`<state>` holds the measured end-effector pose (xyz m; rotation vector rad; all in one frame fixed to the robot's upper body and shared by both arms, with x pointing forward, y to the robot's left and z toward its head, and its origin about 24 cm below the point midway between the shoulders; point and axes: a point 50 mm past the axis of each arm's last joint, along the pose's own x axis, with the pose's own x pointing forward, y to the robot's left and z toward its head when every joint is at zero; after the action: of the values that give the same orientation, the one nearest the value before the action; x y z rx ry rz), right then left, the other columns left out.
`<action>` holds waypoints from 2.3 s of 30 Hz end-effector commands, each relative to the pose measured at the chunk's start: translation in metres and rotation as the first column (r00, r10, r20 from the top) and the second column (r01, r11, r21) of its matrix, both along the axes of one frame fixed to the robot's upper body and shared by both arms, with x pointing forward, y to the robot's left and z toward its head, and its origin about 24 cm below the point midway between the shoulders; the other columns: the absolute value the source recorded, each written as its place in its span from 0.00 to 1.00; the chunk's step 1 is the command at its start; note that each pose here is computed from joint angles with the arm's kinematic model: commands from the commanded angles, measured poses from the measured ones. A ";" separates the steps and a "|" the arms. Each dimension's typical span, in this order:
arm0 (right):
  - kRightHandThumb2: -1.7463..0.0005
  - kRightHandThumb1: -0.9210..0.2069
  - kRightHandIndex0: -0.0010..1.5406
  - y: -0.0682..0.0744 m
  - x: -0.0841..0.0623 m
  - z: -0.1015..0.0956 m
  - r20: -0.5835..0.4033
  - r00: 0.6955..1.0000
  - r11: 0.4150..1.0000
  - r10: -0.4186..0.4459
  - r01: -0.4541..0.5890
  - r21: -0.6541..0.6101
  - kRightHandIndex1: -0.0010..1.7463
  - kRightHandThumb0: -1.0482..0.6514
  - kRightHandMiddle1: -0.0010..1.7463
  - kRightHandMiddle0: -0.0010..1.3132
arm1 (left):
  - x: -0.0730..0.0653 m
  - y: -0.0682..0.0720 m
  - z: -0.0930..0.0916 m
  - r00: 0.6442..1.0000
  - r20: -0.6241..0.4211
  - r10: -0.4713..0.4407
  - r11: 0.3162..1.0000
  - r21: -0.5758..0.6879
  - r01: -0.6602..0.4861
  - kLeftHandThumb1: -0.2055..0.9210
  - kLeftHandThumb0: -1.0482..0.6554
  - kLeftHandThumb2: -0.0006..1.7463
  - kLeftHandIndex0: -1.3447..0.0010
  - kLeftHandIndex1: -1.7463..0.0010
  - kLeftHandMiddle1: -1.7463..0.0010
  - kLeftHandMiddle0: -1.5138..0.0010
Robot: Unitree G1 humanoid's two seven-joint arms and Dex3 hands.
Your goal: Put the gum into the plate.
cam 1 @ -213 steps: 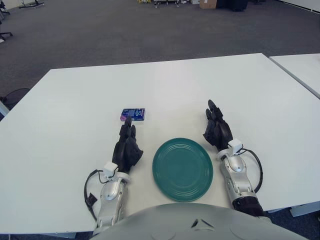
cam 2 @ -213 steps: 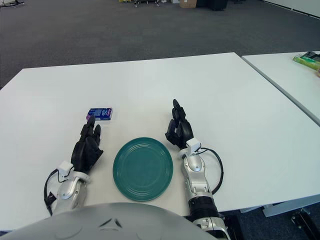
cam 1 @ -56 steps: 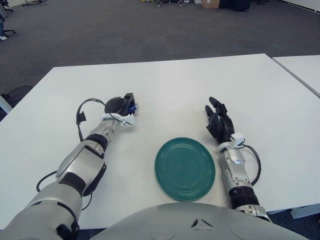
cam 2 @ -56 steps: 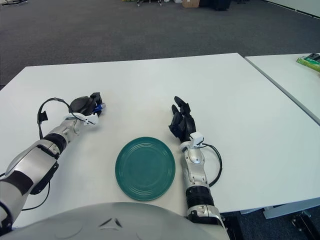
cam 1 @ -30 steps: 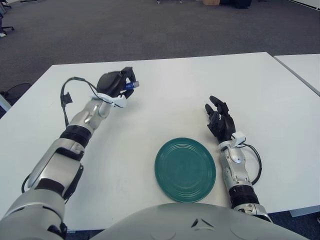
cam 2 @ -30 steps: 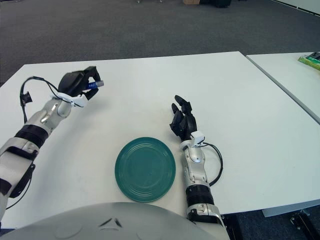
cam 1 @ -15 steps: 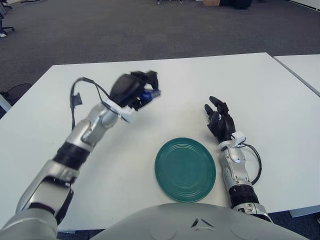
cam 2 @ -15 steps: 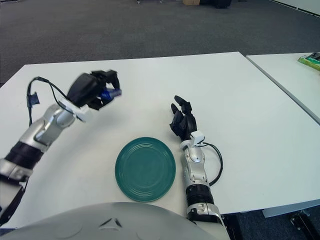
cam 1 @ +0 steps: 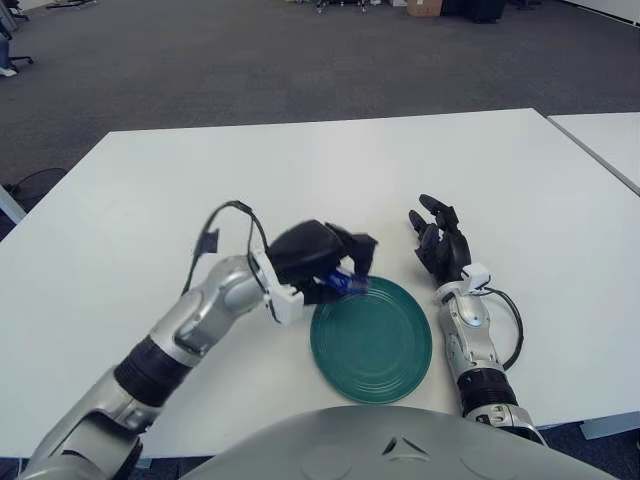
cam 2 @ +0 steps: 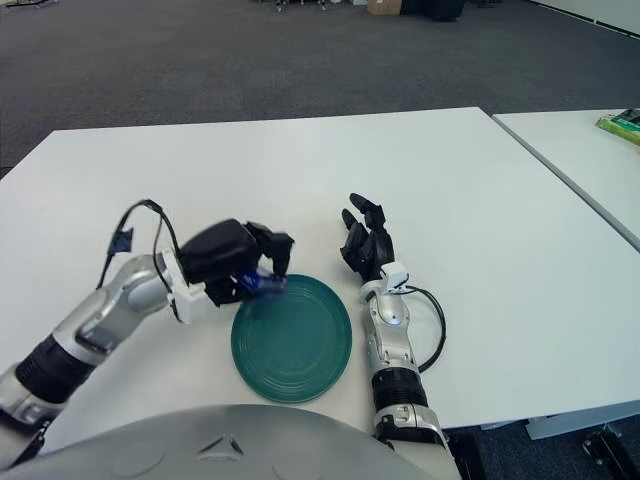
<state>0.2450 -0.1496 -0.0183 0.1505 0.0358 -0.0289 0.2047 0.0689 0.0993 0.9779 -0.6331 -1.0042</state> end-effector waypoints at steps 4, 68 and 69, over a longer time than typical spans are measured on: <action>0.47 0.00 0.23 -0.003 -0.055 -0.067 -0.339 0.940 0.999 -0.034 0.043 0.018 0.00 0.20 0.42 0.00 | -0.016 -0.011 -0.001 0.970 0.145 -0.194 0.979 0.098 0.181 0.39 0.32 0.81 0.50 0.00 0.00 0.27; 0.49 0.00 0.39 0.020 -0.050 -0.061 -0.355 0.922 0.914 -0.158 0.272 0.300 0.06 0.33 0.53 0.08 | -0.023 -0.023 -0.024 0.978 0.071 -0.198 0.962 0.205 0.180 1.00 0.02 0.36 1.00 0.82 1.00 0.92; 0.49 0.00 0.39 0.020 -0.049 -0.061 -0.353 0.922 0.916 -0.161 0.273 0.296 0.06 0.33 0.53 0.08 | -0.022 -0.023 -0.023 0.977 0.071 -0.200 0.962 0.201 0.182 1.00 0.01 0.36 1.00 0.83 1.00 0.93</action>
<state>0.2472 -0.1560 -0.0212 0.4039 0.0376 -0.1904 0.1775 0.0433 0.0695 1.1496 -0.7208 -1.2291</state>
